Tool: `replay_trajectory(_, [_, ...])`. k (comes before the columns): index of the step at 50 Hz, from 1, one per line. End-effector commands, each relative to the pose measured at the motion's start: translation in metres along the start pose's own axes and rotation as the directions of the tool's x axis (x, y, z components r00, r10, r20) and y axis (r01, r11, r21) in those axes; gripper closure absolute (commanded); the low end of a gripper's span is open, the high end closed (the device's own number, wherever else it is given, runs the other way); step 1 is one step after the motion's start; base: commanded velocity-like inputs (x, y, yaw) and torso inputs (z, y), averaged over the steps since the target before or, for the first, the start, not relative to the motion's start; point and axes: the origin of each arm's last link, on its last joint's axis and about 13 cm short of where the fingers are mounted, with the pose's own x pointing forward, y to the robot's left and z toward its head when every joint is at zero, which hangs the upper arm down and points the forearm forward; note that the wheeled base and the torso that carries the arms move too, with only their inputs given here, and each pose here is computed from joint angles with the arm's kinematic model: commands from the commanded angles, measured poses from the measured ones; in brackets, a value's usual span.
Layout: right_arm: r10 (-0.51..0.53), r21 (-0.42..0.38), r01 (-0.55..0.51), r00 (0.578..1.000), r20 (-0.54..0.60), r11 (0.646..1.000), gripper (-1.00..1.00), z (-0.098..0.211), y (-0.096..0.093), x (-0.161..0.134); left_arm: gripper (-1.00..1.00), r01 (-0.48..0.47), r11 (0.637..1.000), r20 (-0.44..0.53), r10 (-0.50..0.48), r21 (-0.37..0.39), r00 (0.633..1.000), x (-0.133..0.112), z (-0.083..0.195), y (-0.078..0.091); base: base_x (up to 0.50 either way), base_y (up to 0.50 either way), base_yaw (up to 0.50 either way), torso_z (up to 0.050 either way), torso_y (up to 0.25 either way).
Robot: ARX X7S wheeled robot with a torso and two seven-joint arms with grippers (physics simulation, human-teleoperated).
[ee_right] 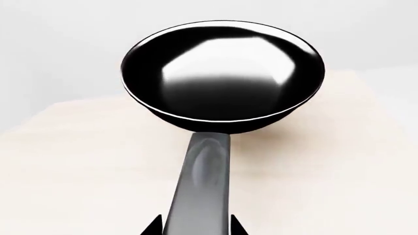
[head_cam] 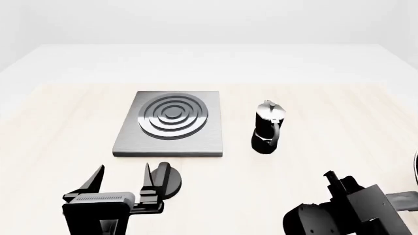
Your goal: Put the frying pan on the stove.
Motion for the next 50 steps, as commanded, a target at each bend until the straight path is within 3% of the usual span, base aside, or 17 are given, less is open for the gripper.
replay_trajectory(1, [0.088, 0.033, -0.090, 0.993, 0.074, 0.995, 1.00, 0.017, 0.002, -0.008, -1.00, -0.001, 1.000, 0.000, 0.001, 0.001, 1.000, 0.000, 0.000, 0.000, 0.00, 0.00, 0.00, 0.000, 0.000])
replay_trajectory(27, [0.257, 0.055, -0.265, 0.959, 0.121, 0.963, 1.00, 0.036, -0.004, -0.024, -1.00, -0.001, 1.000, -0.008, 0.001, 0.001, 1.000, 0.001, -0.002, 0.001, 0.00, 0.00, 0.00, 0.000, 0.001])
replay_trajectory(50, [0.425, 0.067, -0.436, 0.896, 0.130, 0.897, 1.00, 0.047, -0.003, -0.034, -1.00, -0.005, 1.000, -0.005, 0.005, 0.002, 1.000, 0.001, -0.002, 0.001, 0.00, 0.00, 0.00, 0.001, 0.001])
